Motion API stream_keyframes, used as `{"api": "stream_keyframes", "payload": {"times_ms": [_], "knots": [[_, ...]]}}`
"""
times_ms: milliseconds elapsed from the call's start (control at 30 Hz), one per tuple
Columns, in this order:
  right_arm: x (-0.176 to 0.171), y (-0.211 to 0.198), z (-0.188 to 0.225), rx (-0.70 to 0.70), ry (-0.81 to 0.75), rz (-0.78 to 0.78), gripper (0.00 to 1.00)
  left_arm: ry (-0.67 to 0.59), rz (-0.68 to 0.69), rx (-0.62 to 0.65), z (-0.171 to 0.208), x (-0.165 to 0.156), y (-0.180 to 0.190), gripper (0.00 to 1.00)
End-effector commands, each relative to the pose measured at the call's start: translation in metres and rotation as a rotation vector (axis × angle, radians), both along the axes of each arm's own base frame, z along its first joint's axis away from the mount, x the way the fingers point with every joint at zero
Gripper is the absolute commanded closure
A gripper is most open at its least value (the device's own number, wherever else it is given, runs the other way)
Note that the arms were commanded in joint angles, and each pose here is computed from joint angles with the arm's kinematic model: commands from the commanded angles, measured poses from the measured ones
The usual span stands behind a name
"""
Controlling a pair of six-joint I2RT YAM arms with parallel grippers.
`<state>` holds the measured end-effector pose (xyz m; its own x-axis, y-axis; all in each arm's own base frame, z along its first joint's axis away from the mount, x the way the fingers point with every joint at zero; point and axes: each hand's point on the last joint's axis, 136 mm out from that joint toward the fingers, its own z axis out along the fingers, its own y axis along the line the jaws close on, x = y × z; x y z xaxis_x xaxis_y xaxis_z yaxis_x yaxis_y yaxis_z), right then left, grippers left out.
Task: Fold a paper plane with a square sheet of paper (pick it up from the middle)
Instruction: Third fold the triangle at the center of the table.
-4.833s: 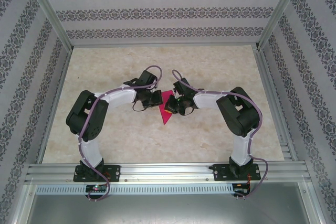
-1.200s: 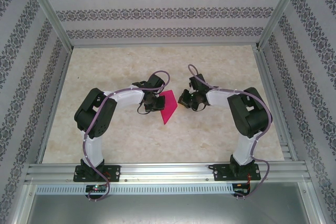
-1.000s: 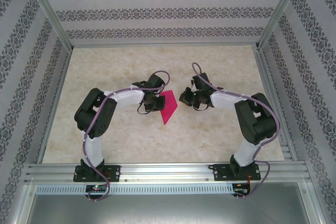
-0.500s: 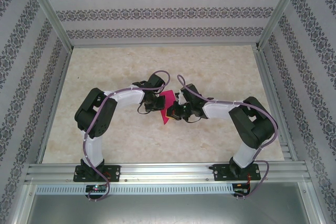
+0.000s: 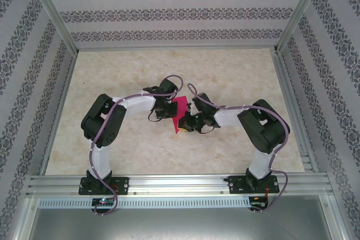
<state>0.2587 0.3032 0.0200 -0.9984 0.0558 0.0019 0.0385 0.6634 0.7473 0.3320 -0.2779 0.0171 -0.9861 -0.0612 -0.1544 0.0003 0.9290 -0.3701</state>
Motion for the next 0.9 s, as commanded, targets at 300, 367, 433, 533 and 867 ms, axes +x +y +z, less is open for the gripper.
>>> {"api": "stream_keyframes", "payload": {"times_ms": [300,367,433,533,867], "knots": [[0.003,0.005,-0.005,0.012,0.003,-0.003,0.98,0.035,-0.005,0.126,-0.033,-0.008,0.018,1.00],[0.004,0.006,-0.004,0.013,0.003,-0.008,0.98,0.028,-0.012,0.113,-0.028,-0.007,0.015,1.00],[0.005,0.006,-0.003,0.016,-0.001,-0.013,0.98,0.003,-0.014,0.087,-0.016,-0.002,0.010,1.00],[0.006,0.005,-0.003,0.014,0.001,-0.019,0.98,-0.053,-0.019,0.035,0.009,0.006,0.002,0.96],[0.007,0.004,-0.004,0.010,0.006,-0.033,0.98,-0.109,-0.035,-0.109,0.042,0.000,-0.012,0.78]]}}
